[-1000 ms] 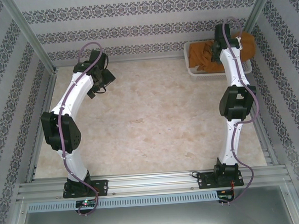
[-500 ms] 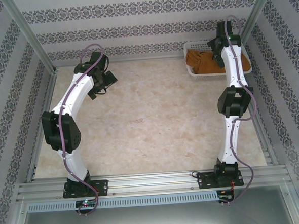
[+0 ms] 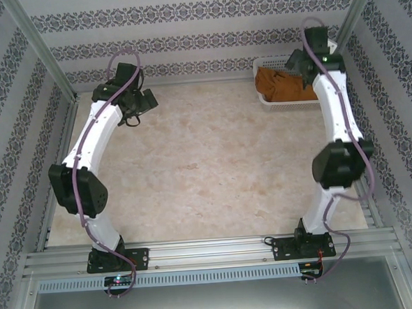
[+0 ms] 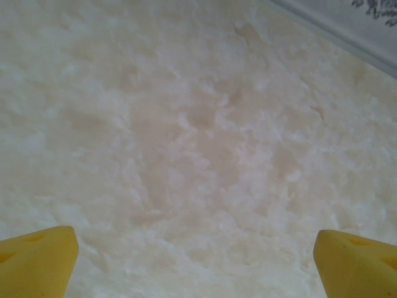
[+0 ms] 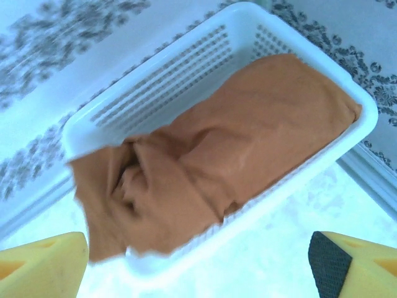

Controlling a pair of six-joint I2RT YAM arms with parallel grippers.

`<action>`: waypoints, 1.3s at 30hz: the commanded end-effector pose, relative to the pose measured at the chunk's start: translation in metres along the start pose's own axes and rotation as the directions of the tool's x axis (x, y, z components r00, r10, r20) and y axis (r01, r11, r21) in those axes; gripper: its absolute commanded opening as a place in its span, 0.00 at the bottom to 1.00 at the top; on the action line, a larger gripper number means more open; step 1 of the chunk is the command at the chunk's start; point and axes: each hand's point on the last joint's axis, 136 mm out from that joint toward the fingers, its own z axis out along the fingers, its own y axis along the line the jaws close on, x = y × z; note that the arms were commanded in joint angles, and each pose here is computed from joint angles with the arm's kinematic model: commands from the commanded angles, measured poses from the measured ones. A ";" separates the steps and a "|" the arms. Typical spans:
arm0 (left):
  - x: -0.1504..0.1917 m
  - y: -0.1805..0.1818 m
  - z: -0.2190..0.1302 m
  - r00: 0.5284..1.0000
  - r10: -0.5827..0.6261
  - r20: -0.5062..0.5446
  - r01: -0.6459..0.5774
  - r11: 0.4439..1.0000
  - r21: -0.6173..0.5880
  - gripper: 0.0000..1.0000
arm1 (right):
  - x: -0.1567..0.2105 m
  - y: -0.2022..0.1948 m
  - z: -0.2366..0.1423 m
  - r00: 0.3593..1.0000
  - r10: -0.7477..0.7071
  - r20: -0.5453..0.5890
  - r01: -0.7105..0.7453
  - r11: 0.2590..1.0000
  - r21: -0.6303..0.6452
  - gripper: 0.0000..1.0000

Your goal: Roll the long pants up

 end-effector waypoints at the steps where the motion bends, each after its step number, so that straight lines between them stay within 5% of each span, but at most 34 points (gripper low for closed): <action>1: -0.015 0.032 -0.019 0.976 0.187 0.112 -0.174 0.977 -0.120 1.00 | 0.004 0.014 -0.027 0.963 -0.217 0.162 0.235 0.967 -0.101 0.98; 8: 0.018 0.053 -0.010 0.891 0.411 0.191 -0.394 0.911 -0.124 1.00 | 0.099 -0.025 -0.035 0.941 -0.278 0.193 0.312 0.934 -0.174 0.98; 12: 0.011 0.099 -0.008 0.876 0.348 0.334 -0.263 0.925 -0.275 1.00 | 0.144 -0.047 -0.020 0.932 -0.283 0.226 0.323 0.932 -0.166 0.98; 14: 0.038 0.101 0.013 0.941 0.260 0.216 -0.265 0.964 -0.006 1.00 | 0.160 -0.058 -0.009 0.921 -0.292 0.257 0.335 0.932 -0.141 0.98; 15: 0.054 0.090 0.014 0.924 0.301 0.235 -0.330 0.939 0.095 1.00 | 0.165 -0.065 -0.005 0.917 -0.298 0.266 0.338 0.934 -0.118 0.98; 17: 0.059 0.074 0.001 0.841 0.290 0.457 -0.412 0.890 0.194 1.00 | 0.171 -0.072 0.001 0.904 -0.307 0.298 0.347 0.933 -0.090 0.98; 20: 0.062 0.088 -0.007 0.759 0.257 0.598 -0.417 0.897 0.144 1.00 | 0.174 -0.074 0.008 0.889 -0.323 0.324 0.365 0.928 -0.077 0.98; 27: 0.088 0.095 0.061 0.821 0.285 0.494 -0.428 0.881 0.203 1.00 | 0.191 -0.068 0.037 0.878 -0.348 0.330 0.396 0.914 -0.090 0.98; 31: 0.089 0.097 0.088 0.818 0.279 0.503 -0.419 0.889 0.187 1.00 | 0.193 -0.063 0.041 0.878 -0.319 0.357 0.382 0.917 -0.118 0.98; 39: 0.091 0.089 0.108 0.825 0.324 0.463 -0.457 0.864 0.211 1.00 | 0.207 -0.056 0.047 0.846 -0.316 0.430 0.411 0.900 -0.147 0.98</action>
